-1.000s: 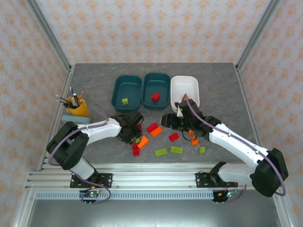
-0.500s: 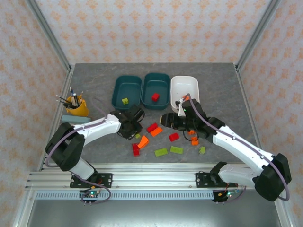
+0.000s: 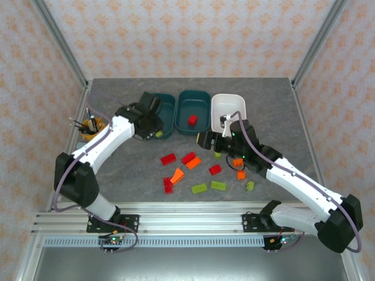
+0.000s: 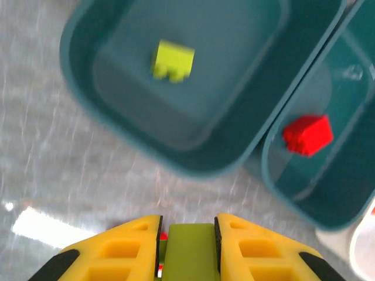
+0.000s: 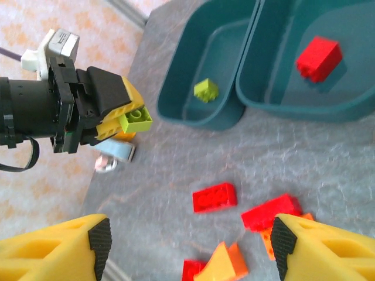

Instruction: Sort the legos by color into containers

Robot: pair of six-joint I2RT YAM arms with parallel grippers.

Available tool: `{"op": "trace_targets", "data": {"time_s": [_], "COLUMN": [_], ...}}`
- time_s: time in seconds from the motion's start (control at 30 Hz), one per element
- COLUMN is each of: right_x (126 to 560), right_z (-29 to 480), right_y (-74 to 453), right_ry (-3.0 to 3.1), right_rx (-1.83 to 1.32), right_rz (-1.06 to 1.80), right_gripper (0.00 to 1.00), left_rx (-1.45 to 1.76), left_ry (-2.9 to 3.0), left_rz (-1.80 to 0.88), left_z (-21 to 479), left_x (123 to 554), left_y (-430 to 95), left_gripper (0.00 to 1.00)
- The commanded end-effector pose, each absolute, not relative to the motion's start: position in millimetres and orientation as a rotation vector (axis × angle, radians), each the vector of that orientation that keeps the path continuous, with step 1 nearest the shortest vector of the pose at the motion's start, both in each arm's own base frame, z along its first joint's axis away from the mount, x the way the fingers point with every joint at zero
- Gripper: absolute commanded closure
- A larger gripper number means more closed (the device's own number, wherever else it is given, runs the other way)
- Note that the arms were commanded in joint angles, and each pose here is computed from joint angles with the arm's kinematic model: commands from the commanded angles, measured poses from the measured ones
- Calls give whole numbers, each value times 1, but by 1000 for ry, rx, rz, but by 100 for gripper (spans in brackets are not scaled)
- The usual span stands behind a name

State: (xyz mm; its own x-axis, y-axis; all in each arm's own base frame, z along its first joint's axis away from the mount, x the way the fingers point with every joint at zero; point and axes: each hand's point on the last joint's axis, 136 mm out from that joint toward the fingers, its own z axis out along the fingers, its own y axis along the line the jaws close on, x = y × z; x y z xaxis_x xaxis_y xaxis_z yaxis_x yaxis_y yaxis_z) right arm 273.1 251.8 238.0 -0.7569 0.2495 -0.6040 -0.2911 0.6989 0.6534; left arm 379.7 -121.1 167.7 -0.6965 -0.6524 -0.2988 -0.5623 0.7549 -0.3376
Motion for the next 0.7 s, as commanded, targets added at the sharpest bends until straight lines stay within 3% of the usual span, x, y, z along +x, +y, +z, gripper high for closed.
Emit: {"op": "trace_targets", "data": {"time_s": [0.0, 0.1, 0.37, 0.67], "right_x": [313, 334, 351, 350], "right_z": [276, 275, 257, 234], "right_y": [247, 247, 254, 250], "right_ry": [2066, 2086, 2219, 2285], "right_rx": [91, 174, 180, 215], "right_rz": [947, 926, 907, 863], "right_gripper": [16, 0, 0, 1], "left_rx": [-808, -790, -712, -641], "left_ry": [2620, 2639, 2755, 2880], "left_rz": [-118, -57, -100, -2], "left_z": [157, 148, 106, 65], "left_x": [404, 431, 471, 462], "left_y": [-97, -88, -111, -122], "left_gripper": [82, 82, 82, 78]}}
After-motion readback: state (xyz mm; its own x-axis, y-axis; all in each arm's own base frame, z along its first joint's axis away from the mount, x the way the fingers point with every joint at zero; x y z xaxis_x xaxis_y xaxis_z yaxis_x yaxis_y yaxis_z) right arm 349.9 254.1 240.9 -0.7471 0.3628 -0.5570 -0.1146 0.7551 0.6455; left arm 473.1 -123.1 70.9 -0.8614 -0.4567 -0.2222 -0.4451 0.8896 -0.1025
